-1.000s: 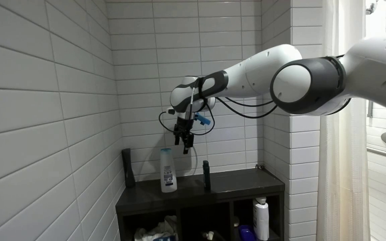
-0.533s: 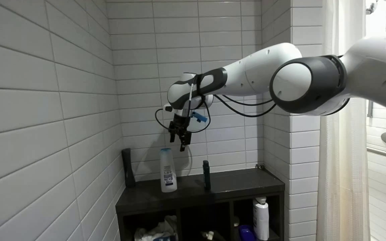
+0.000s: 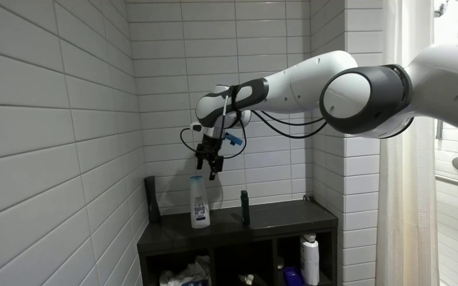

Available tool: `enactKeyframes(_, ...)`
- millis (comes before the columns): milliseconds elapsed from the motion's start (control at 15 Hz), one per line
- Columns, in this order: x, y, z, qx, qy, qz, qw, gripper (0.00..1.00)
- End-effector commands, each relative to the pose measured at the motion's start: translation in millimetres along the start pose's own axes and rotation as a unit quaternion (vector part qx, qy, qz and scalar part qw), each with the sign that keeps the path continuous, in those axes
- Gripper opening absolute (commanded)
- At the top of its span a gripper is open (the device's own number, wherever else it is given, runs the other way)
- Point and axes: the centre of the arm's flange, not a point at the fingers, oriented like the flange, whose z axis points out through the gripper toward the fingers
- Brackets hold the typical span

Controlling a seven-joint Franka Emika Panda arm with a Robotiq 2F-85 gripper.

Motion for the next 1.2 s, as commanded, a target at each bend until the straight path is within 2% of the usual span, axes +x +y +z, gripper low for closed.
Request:
enactKeyframes(0, -5, 15, 3, 0.009, 0.019, -0.004, 0.9998, 1.00)
enactKeyframes(600, -14, 13, 17, 0.042, 0.021, -0.003, 0.9989, 1.00)
enactKeyframes(1133, -18, 17, 18, 0.029, 0.022, -0.030, 0.9989, 1.00)
